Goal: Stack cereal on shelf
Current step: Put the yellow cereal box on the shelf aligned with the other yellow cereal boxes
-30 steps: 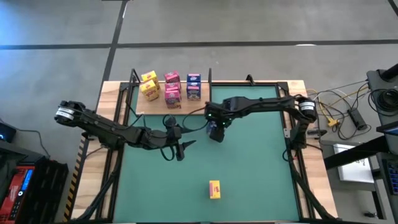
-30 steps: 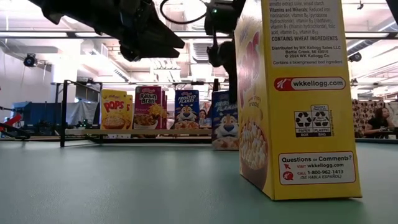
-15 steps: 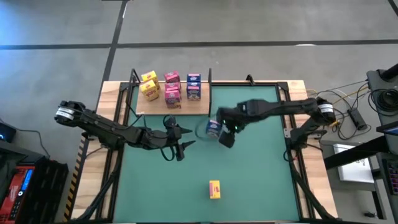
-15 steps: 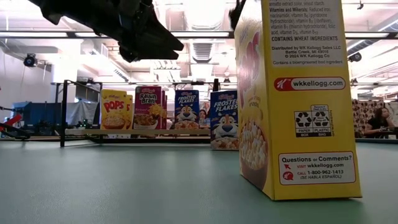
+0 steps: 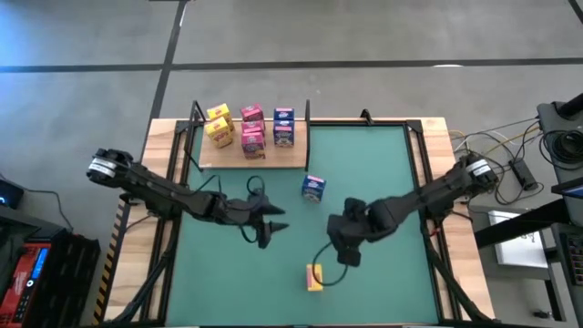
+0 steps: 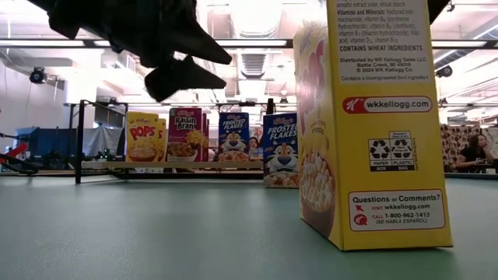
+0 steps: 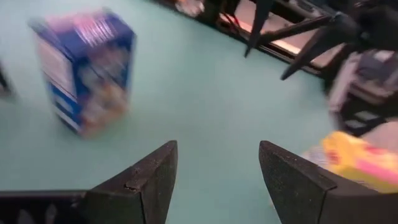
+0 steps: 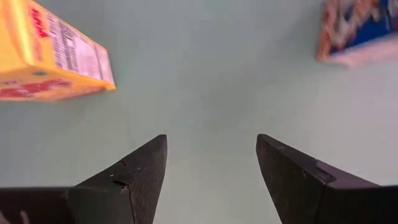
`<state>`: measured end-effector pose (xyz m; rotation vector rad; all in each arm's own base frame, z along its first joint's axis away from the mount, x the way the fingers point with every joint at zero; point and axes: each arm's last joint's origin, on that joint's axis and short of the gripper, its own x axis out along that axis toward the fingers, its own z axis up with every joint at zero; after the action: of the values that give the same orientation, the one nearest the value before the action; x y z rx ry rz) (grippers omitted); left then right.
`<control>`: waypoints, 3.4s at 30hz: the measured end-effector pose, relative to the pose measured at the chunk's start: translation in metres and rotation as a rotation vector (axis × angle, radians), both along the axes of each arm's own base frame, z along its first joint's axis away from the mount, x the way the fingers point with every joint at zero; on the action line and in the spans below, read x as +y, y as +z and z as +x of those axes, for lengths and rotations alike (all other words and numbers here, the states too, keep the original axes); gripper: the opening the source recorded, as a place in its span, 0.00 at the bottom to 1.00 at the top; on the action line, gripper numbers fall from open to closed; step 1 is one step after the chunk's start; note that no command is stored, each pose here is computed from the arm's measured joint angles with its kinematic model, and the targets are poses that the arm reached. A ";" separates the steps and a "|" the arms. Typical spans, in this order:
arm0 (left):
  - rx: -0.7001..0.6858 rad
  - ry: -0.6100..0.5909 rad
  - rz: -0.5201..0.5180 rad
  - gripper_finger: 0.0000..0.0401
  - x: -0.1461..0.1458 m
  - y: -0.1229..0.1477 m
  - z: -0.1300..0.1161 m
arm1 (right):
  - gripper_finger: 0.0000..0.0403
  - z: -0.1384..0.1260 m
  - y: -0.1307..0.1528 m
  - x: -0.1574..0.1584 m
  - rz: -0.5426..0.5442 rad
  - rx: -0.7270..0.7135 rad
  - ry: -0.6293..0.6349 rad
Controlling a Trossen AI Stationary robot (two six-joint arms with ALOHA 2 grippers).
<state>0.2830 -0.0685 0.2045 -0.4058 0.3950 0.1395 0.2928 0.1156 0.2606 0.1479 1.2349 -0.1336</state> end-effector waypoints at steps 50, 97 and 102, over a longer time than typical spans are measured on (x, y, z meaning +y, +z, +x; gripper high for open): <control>0.611 0.241 -0.350 0.52 -0.049 -0.022 0.009 | 0.58 0.008 -0.008 0.037 -0.326 -0.200 0.828; 0.568 0.456 -0.617 0.52 -0.109 0.047 0.134 | 0.58 -0.097 -0.052 -0.027 -0.405 -0.017 0.258; 0.569 0.462 -0.616 0.52 -0.108 0.048 0.134 | 0.58 -0.100 -0.046 -0.030 -0.440 -0.056 0.252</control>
<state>0.4165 -0.1769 0.2527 -1.0731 0.9081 0.5983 0.1929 0.0859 0.2146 -0.3823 1.1308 -0.1771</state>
